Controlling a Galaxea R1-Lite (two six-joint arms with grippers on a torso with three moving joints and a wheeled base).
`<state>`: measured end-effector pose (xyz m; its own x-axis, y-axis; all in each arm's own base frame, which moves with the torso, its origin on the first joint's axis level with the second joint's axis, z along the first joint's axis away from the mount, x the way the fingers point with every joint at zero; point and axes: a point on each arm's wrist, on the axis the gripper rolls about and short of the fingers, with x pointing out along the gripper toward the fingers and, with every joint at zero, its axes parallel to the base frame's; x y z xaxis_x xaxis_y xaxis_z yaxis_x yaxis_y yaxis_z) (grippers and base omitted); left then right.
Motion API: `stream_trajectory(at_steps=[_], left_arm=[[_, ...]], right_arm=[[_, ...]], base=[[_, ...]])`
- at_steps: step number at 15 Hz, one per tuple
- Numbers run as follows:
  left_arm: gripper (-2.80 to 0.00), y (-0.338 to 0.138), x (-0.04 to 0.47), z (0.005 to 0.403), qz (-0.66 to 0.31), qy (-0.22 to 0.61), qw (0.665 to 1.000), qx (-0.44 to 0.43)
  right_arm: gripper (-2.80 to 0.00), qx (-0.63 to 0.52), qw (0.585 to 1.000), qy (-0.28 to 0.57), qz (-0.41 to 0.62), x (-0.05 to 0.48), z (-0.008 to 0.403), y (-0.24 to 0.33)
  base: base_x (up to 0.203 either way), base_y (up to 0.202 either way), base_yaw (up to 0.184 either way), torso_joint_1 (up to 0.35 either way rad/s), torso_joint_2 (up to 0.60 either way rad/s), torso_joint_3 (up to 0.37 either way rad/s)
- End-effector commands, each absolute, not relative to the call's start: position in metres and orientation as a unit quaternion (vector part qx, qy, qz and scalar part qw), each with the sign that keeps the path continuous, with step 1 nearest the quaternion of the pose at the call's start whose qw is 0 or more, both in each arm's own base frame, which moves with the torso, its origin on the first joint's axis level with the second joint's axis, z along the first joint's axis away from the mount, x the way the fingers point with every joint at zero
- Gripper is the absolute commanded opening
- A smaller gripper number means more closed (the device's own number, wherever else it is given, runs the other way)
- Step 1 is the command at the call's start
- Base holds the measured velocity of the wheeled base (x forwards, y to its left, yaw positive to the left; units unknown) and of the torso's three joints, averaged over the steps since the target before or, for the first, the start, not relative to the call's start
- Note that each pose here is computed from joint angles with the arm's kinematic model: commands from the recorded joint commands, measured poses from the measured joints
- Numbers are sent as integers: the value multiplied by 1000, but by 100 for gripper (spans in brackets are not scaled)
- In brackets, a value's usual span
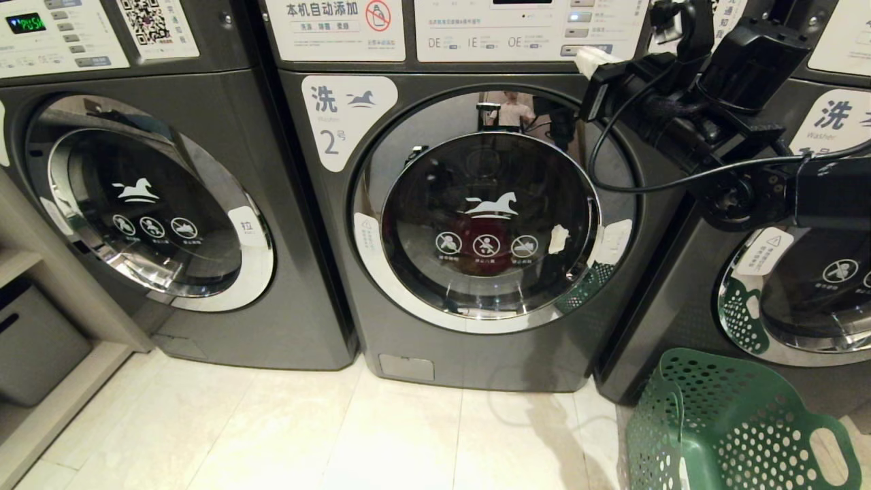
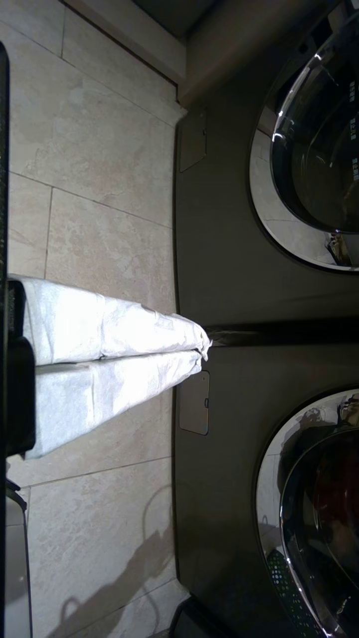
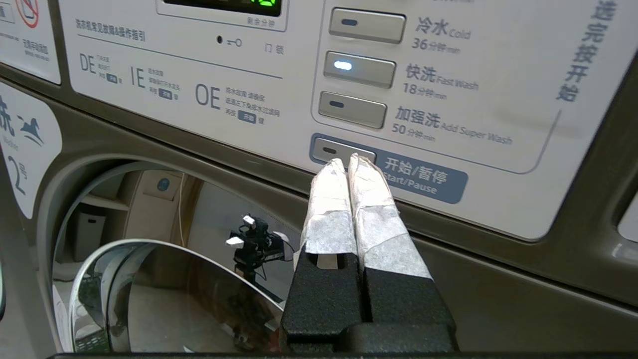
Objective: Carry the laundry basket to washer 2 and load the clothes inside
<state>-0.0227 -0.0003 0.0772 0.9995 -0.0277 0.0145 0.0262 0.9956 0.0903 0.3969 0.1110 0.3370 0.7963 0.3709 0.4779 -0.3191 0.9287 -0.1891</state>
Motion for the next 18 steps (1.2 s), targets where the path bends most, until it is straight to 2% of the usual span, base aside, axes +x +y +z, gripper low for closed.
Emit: stream_trajectory(at_steps=[1, 11, 18], left_arm=[[-280, 0, -22, 76, -14, -5, 999, 45], [-280, 0, -22, 76, -14, -5, 999, 45], [-280, 0, -22, 76, -13, -6, 999, 45]], right_arm=[[-280, -50, 945, -267, 182, 396, 339, 111], [-280, -46, 941, -284, 179, 398, 347, 111], [-280, -46, 942, -282, 178, 411, 339, 115]], base=[[0, 0, 0, 0, 0, 0], [0, 0, 0, 0, 0, 0], [0, 0, 0, 0, 0, 0]])
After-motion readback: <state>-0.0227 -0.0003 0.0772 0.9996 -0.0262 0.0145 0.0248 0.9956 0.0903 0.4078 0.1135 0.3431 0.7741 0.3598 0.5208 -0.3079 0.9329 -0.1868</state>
